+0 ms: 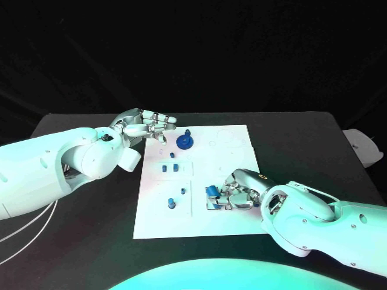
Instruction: Assemble the parts on the task board
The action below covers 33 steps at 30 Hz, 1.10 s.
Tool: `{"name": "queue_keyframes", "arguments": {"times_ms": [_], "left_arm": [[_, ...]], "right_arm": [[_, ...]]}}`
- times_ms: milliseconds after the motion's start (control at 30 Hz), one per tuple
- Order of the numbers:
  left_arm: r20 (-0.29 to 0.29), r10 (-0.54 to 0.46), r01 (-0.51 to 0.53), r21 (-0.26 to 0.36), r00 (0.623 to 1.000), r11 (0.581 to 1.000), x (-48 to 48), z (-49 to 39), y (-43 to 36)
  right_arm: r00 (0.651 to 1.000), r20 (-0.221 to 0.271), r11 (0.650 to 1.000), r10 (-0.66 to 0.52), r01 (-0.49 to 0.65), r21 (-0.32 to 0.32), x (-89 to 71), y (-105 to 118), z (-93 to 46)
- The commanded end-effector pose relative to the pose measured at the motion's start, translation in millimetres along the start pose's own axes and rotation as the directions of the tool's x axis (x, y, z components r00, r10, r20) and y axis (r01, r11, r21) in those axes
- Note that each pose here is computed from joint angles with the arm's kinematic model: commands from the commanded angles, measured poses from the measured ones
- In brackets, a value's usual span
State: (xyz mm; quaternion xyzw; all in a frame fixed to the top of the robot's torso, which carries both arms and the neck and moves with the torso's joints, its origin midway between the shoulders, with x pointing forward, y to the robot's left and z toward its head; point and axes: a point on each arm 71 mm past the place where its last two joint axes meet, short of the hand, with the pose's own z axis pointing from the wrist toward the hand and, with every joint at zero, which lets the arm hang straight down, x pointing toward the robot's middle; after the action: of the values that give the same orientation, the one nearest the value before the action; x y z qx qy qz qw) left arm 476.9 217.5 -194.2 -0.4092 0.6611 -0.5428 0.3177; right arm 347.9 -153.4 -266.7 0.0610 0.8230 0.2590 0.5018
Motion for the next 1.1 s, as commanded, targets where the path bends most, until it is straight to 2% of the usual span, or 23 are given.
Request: {"name": "queue_keyframes", "arguments": {"times_ms": [33, 233, 633, 1100], "left_arm": [[-0.022, -0.008, 0.008, 0.007, 1.000, 1.000, 2.8, 0.1, -1.2], [-0.025, -0.008, 0.009, 0.004, 1.000, 1.000, 3.1, -0.1, -1.0], [-0.023, -0.008, 0.008, 0.003, 1.000, 1.000, 2.0, -0.9, -1.0], [-0.005, -0.005, 0.005, -0.001, 1.000, 1.000, -4.6, -4.8, -0.1]], "right_arm": [[0.999, -0.027, 1.000, -0.025, 0.025, 0.018, 2.6, -2.0, 0.0], [0.999, -0.021, 0.999, -0.027, 0.027, 0.020, 2.2, -1.8, 0.0], [0.999, 0.026, 0.999, -0.041, 0.041, 0.007, -0.9, 0.2, -0.4], [0.998, 0.033, 0.998, -0.058, 0.059, -0.022, -5.1, 0.2, -13.9]]}}
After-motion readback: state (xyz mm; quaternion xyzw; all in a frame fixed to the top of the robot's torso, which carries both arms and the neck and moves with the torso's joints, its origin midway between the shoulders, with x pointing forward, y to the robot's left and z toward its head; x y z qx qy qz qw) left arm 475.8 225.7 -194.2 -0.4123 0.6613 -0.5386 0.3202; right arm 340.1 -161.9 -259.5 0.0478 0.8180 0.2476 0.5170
